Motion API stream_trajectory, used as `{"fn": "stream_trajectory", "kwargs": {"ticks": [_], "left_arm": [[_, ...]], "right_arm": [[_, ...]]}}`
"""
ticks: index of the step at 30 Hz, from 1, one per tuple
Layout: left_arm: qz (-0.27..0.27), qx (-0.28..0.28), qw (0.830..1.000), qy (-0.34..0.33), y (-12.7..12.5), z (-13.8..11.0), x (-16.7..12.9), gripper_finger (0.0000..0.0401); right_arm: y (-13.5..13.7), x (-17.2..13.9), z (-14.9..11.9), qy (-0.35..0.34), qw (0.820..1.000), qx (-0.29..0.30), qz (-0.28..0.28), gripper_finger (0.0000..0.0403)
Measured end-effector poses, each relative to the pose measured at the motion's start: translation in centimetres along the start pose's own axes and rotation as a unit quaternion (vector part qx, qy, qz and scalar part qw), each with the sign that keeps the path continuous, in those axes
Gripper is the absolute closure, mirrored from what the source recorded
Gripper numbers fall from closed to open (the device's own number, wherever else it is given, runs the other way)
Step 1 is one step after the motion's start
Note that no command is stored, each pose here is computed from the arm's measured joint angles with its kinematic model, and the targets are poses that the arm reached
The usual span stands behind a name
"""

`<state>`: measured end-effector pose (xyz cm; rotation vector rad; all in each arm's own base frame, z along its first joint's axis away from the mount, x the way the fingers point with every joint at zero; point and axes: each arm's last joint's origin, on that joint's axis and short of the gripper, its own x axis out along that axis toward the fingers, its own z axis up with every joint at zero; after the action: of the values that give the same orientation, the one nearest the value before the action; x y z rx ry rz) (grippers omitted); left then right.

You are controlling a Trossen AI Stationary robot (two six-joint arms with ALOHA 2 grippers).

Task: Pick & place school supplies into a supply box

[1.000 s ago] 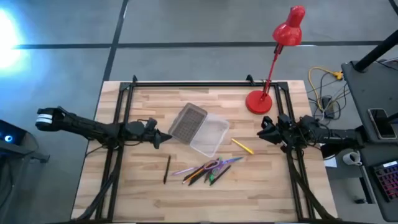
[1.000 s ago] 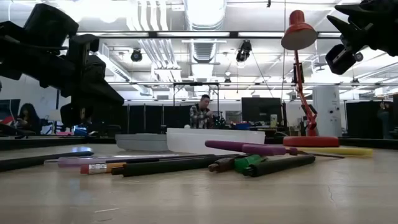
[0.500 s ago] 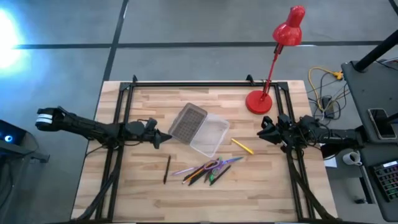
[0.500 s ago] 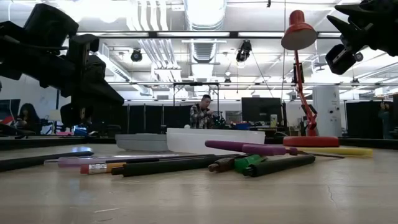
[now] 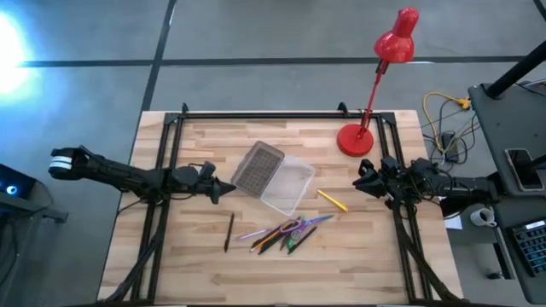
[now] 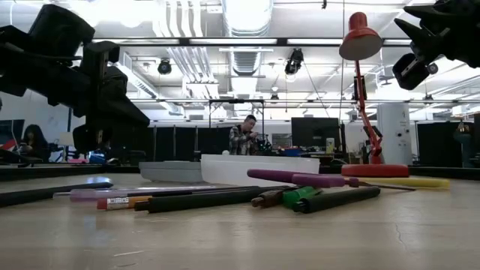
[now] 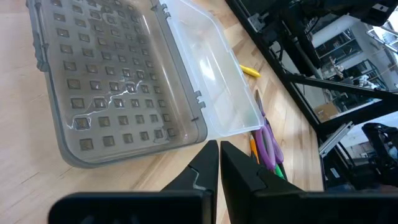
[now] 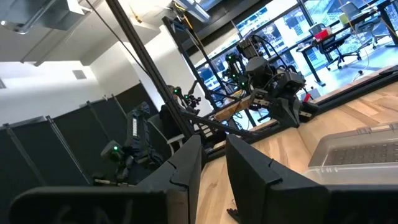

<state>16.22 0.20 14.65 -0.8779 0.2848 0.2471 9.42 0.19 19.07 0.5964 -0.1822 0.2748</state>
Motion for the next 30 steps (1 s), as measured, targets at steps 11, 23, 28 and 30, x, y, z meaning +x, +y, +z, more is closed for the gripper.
{"fn": "stream_trajectory", "kwargs": {"ticks": [11, 23, 28, 30], "left_arm": [[0.000, 0.000, 1.000, 0.000, 0.0, 0.0, 0.0, 0.0400], [0.014, -0.191, 0.975, -0.113, -0.7, 1.6, 0.1, 0.0400], [0.018, -0.179, 0.973, -0.143, -1.5, 2.3, 0.1, 0.0400], [0.020, -0.150, 0.978, -0.145, -1.6, 2.5, 0.1, 0.0400]], "right_arm": [[0.0, 0.0, 0.1, -0.013, 1.000, -0.002, -0.011, 0.0335], [-2.4, 0.3, -1.4, -0.038, 0.954, 0.216, -0.205, 0.0335], [-3.5, 0.7, -2.7, 0.019, 0.935, 0.230, -0.269, 0.0335], [-3.8, 0.9, -3.1, 0.034, 0.920, 0.254, -0.295, 0.0335]]}}
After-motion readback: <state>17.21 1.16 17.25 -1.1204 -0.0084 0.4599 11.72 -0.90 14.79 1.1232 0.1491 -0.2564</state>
